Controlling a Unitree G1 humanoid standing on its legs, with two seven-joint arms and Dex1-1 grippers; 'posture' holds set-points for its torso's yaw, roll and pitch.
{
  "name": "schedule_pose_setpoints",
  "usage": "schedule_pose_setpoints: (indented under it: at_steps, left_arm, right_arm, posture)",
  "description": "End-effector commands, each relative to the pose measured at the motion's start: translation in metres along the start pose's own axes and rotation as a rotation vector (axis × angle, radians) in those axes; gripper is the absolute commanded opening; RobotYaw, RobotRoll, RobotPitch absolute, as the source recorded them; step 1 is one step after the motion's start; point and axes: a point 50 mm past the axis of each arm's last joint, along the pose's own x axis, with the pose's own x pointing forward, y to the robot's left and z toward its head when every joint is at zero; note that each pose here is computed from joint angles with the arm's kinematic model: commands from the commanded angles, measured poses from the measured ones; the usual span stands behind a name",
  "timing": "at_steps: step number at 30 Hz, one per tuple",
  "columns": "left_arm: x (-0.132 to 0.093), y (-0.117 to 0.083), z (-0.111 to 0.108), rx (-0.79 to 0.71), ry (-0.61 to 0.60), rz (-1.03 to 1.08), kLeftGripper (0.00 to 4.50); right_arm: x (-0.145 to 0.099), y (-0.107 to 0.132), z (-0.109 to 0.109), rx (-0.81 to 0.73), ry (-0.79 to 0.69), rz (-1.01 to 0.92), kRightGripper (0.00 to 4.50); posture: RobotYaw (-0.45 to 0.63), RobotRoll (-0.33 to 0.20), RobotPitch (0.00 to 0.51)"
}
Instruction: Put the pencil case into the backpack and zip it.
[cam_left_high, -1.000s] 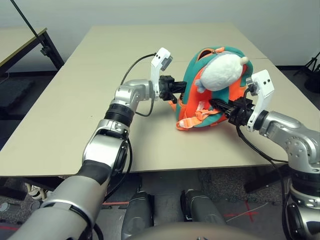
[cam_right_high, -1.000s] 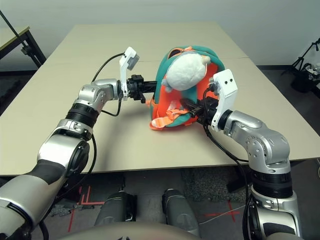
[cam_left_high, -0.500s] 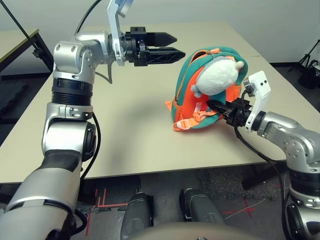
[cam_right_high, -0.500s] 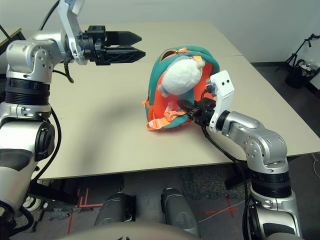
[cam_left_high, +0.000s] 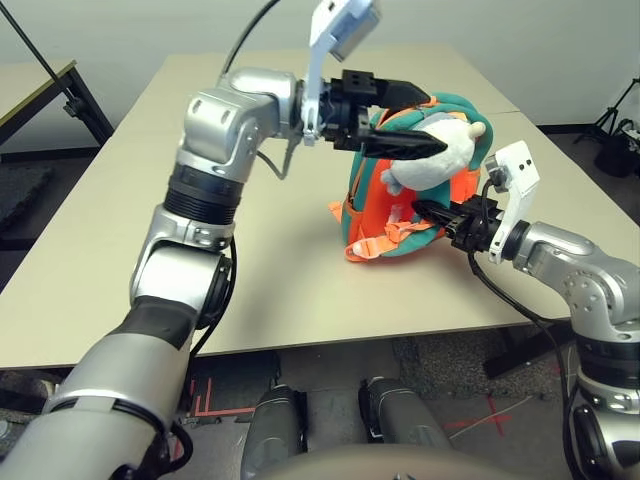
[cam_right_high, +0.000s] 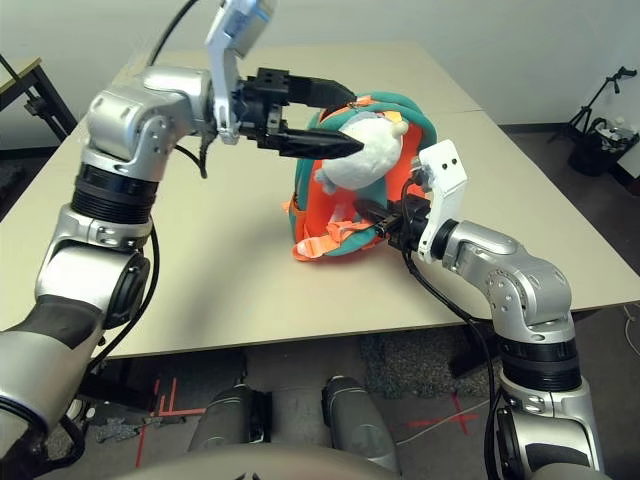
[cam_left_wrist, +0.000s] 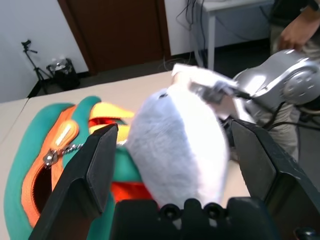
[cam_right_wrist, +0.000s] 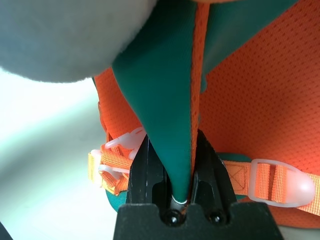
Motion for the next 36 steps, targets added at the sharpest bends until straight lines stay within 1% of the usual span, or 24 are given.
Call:
schedule_pose_setpoints:
  at_steps: [1,4,6,7,8,14,17,19,21,24,28,31,36]
  left_arm:
    - [0.008,0.003,-0.010,0.041,0.064,0.006,4.50]
    - [0.014,0.000,-0.014,0.017,0.053,-0.039,4.50]
    - [0.017,-0.001,-0.015,0.005,0.046,-0.053,4.14]
    - [0.018,-0.002,-0.016,0.002,0.047,-0.061,3.88]
    - [0.019,-0.003,-0.016,0.000,0.048,-0.067,3.55]
    - [0.021,-0.007,-0.015,-0.013,0.032,-0.093,1.17]
    - [0.019,-0.007,-0.012,-0.009,0.026,-0.091,0.30]
    - [0.017,-0.006,-0.009,-0.007,0.017,-0.087,0.15]
    - [0.013,-0.005,-0.006,-0.003,0.010,-0.085,0.15]
    - [0.002,-0.001,-0.003,-0.004,0.005,-0.070,0.15]
    - [-0.024,0.007,0.006,-0.037,-0.034,-0.027,0.15]
    - [-0.051,0.015,0.020,-0.048,-0.080,0.029,0.15]
    - [-0.082,0.019,0.030,-0.051,-0.099,0.092,0.15]
  right_arm:
    - [0.001,0.009,-0.002,0.004,-0.001,0.044,0.25]
    - [0.000,0.009,-0.003,0.006,-0.002,0.038,0.25]
    - [0.000,0.009,-0.003,0.008,-0.004,0.035,0.25]
    - [0.000,0.010,-0.003,0.009,-0.004,0.035,0.25]
    - [-0.001,0.010,-0.004,0.009,-0.005,0.033,0.25]
    - [-0.001,0.010,-0.005,0.012,-0.005,0.030,0.25]
    - [0.000,0.009,-0.006,0.014,-0.004,0.029,0.25]
    - [0.000,0.009,-0.006,0.014,-0.004,0.029,0.25]
    - [0.000,0.009,-0.006,0.014,-0.003,0.029,0.25]
    - [0.000,0.008,-0.006,0.013,-0.002,0.029,0.25]
    - [0.000,0.008,-0.005,0.012,-0.001,0.029,0.25]
    - [0.000,0.007,-0.005,0.010,0.002,0.029,0.25]
    - [0.001,0.006,-0.004,0.007,0.007,0.038,0.25]
  posture:
    - [-0.23,0.000,0.005]
    - [-0.24,0.000,0.008]
    - [-0.24,0.000,0.009]
    - [-0.24,0.000,0.008]
    - [-0.24,0.000,0.008]
    - [-0.23,0.000,0.007]
    - [-0.23,0.000,0.006]
    - [-0.23,0.000,0.005]
    - [-0.22,0.000,0.004]
    - [-0.22,0.000,0.004]
    - [-0.22,0.000,0.005]
    - [-0.21,0.000,0.004]
    - [-0.19,0.000,0.001]
